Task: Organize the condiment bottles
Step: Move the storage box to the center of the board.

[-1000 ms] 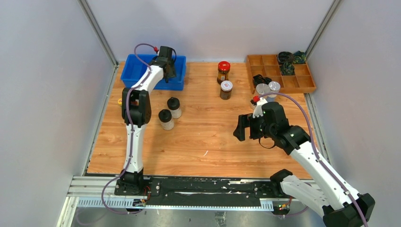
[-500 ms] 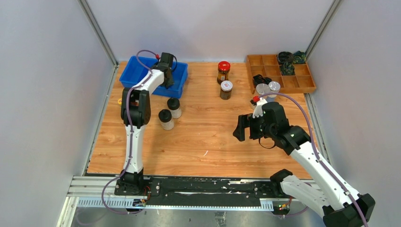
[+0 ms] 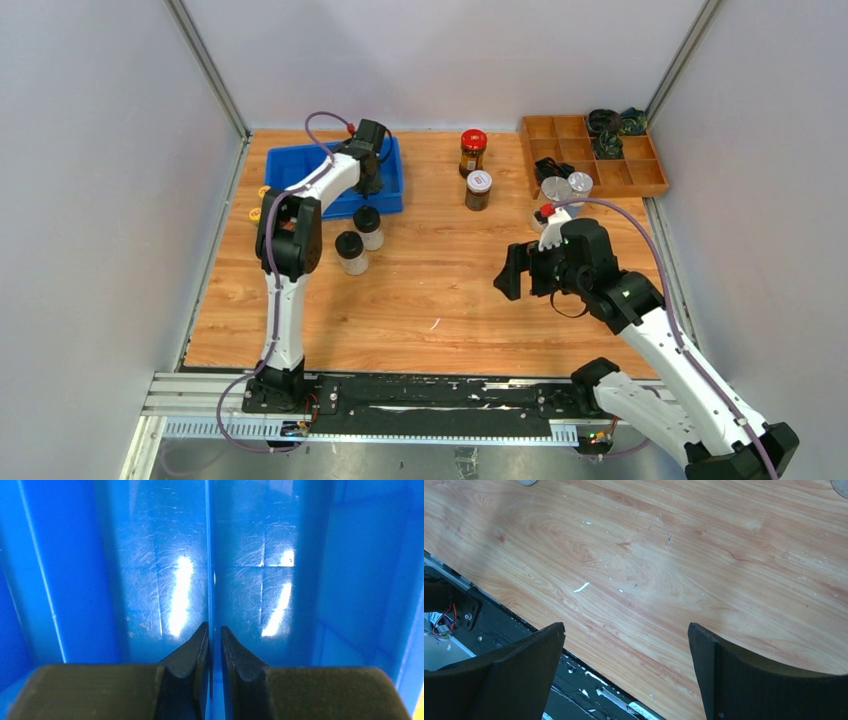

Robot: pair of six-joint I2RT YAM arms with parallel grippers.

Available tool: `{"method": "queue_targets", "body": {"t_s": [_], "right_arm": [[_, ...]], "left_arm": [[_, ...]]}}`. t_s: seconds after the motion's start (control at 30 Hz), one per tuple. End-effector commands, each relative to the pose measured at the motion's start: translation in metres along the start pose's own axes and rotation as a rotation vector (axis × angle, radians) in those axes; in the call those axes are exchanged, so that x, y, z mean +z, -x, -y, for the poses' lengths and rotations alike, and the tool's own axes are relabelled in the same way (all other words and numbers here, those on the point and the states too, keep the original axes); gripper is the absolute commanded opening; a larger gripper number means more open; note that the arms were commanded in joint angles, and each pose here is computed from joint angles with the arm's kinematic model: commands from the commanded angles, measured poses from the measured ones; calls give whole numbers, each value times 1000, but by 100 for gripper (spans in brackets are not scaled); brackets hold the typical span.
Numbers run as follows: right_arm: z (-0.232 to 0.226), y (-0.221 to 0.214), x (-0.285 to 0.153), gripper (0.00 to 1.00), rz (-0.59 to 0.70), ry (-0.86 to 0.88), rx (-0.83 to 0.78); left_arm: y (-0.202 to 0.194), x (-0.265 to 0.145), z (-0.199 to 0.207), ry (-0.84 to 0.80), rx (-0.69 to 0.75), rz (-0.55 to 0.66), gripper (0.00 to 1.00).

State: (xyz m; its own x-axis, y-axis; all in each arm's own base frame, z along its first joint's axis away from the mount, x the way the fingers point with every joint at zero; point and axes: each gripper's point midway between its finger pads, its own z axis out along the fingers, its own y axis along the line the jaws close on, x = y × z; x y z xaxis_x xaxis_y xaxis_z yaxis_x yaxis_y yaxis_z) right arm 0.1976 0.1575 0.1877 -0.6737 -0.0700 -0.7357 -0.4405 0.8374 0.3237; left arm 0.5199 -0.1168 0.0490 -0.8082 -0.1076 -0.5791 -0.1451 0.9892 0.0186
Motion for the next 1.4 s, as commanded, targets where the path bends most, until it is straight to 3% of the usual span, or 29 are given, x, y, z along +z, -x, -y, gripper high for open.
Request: {"method": "queue_targets", "body": {"t_s": [0.0,0.73,1.37], "right_arm": [[-5,-3,-7,100,4,23,-2],[-13,-1,-22,100,35,55,-4],[-18,1,-29,100,55,77,-2]], "left_arm": [[4,-37,36,-59,30,52,18],[-55,-69,110,-117,64,26,18],[-119,-103,114,-42,-11,23,18]]}}
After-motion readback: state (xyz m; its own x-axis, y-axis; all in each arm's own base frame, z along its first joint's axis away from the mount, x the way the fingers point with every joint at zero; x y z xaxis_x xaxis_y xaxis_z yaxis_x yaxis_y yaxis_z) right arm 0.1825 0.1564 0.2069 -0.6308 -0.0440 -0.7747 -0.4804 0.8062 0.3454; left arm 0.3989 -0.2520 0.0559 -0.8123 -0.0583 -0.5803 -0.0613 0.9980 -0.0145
